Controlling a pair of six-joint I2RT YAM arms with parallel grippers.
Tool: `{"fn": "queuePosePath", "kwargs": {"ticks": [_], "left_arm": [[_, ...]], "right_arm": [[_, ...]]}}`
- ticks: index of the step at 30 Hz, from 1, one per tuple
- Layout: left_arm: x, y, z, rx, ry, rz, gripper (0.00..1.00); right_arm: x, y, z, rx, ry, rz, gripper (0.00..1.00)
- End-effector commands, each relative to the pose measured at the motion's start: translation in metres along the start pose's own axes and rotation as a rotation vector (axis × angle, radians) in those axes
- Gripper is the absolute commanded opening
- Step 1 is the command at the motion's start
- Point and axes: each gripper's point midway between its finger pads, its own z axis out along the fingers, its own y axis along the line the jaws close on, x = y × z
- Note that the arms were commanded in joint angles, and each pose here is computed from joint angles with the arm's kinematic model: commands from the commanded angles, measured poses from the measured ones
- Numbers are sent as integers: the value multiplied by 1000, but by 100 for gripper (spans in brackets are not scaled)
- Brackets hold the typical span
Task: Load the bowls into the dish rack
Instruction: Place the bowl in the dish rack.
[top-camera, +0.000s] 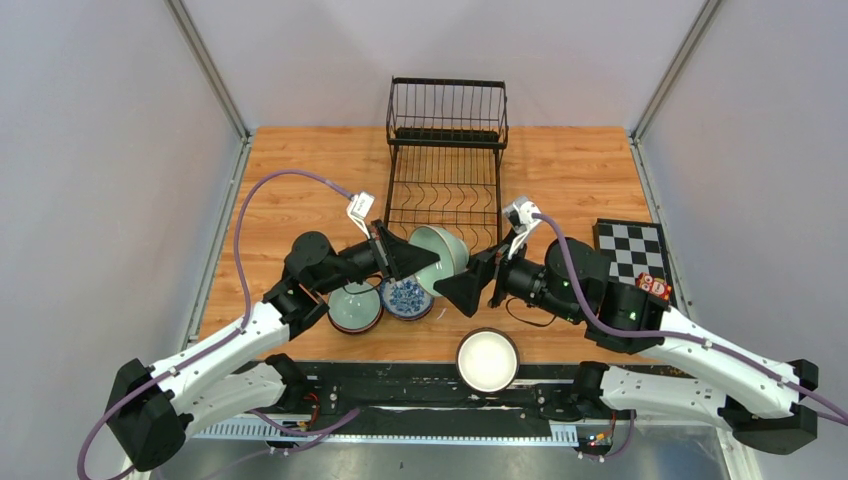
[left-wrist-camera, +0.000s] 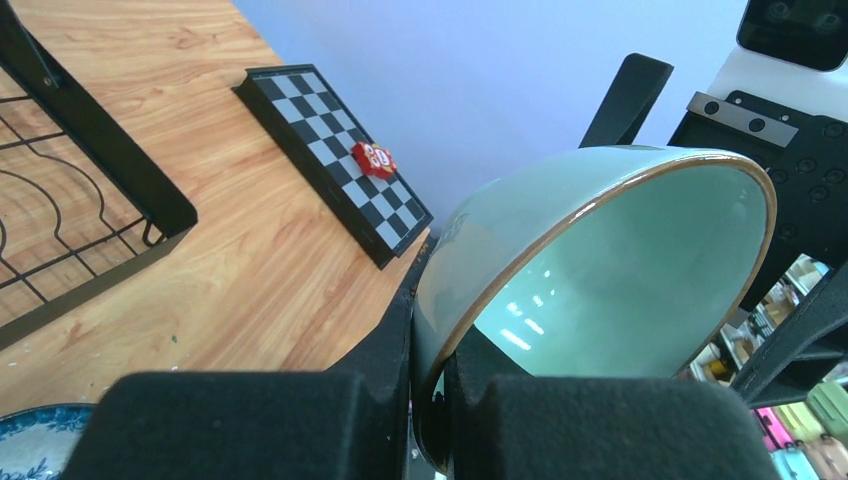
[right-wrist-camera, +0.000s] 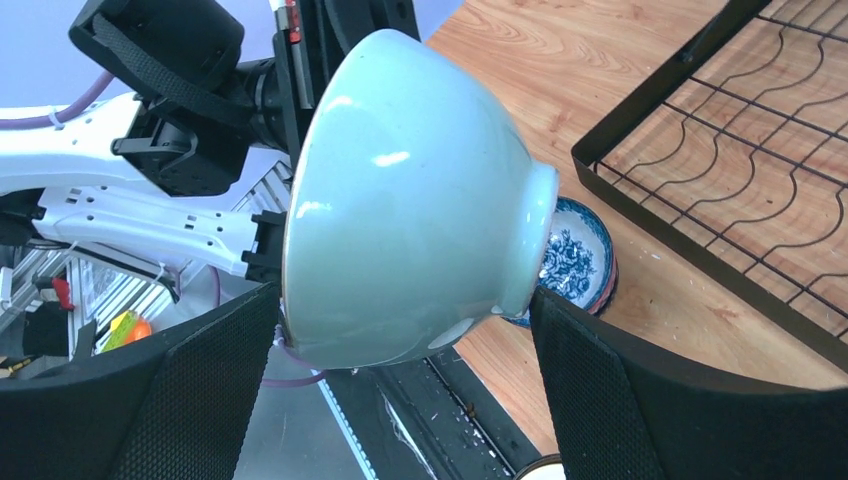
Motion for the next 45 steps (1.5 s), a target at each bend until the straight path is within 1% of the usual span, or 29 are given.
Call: {"fn": "queuePosePath", "kwargs": {"ticks": [1,11,15,28,31,32,33,34,36,37,38,44,45], "left_arm": [[-19,-21,0,86,-63,19,0],[-21,-22,2,98,-68,3,0],[-22,-23,3,101,-70,-2,0],[-22,-21,1,104,-87,-17,0],[-22,-22,2,110,-89,-17,0],[-22,-22,2,111,-88,-18,0],[-22,-22,2,112,-88,-18,0],[-22,-22,3,114,-88,-18,0],[-22,-22,3,116,-89,-21,0],[-22,-22,4,118,-88,-23,0],[-22,-22,4,121,-89,-25,0],[-21,-20,8,118,-73,-39,0],[-20,-20,8,116,-71,-38,1]], "right_arm": [[-6,6,-3,-53,-32,-51,96],[-14,14,-7,-109,-88,-71,95],[-20,14,-7,-106,-121,-60,95],[-28,18,0,-120,-171,-11,92],[-30,20,1,-127,-180,-7,90],[-33,22,1,-133,-192,-5,87],[-33,22,2,-135,-194,-6,80],[-33,23,3,-139,-194,-9,65],[-35,25,3,-148,-198,-16,8],[-35,26,3,-151,-199,-16,3],[-36,27,3,-157,-203,-19,3],[-40,26,2,-155,-228,-20,3],[-40,25,2,-150,-230,-20,2]]}}
